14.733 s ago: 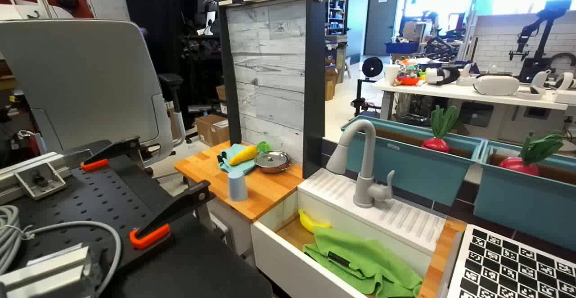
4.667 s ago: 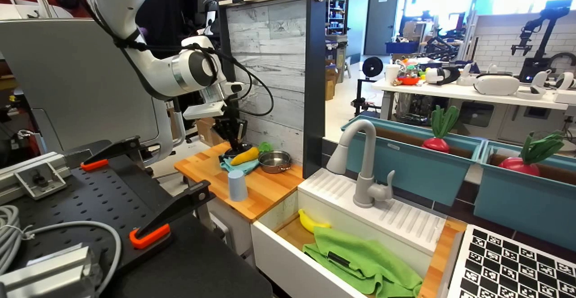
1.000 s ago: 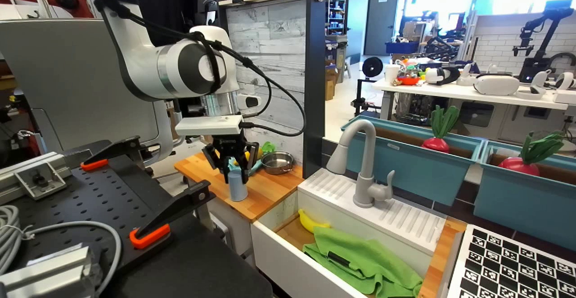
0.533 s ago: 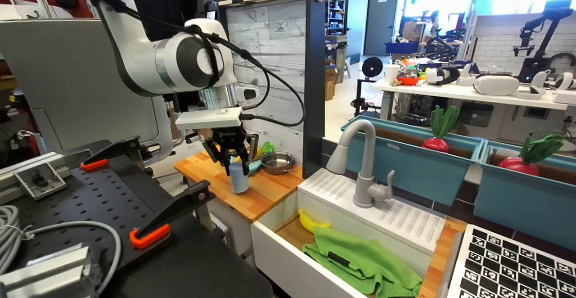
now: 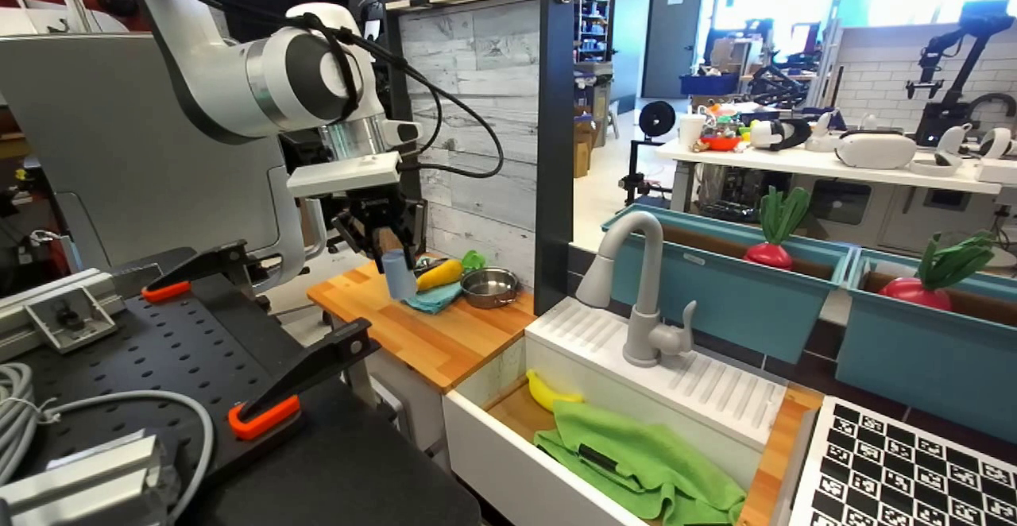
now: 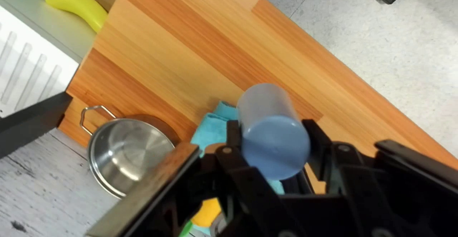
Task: Remove the lid from the silver pot then move the blue cup to the left
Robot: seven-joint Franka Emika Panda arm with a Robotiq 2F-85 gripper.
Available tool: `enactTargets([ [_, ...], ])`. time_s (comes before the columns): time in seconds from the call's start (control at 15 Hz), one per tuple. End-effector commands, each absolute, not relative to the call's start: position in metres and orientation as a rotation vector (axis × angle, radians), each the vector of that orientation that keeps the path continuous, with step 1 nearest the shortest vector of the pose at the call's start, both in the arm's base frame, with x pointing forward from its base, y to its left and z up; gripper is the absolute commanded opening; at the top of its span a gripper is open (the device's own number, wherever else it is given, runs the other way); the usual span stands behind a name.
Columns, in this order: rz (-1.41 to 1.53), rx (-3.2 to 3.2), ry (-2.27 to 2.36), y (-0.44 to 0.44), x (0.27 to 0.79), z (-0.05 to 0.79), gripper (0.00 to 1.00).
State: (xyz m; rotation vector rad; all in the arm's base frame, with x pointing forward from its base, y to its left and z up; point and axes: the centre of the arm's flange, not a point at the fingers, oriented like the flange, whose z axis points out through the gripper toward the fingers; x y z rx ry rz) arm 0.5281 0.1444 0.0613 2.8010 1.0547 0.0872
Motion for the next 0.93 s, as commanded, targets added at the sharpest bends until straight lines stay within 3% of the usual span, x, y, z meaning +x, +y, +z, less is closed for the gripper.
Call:
enactTargets([
  [0.0,0.121,2.762,1.119,0.173,0.525,0.074,0.21],
  [0.87,0.015,2.713,1.238,0.236,0.539,0.053,0.21],
])
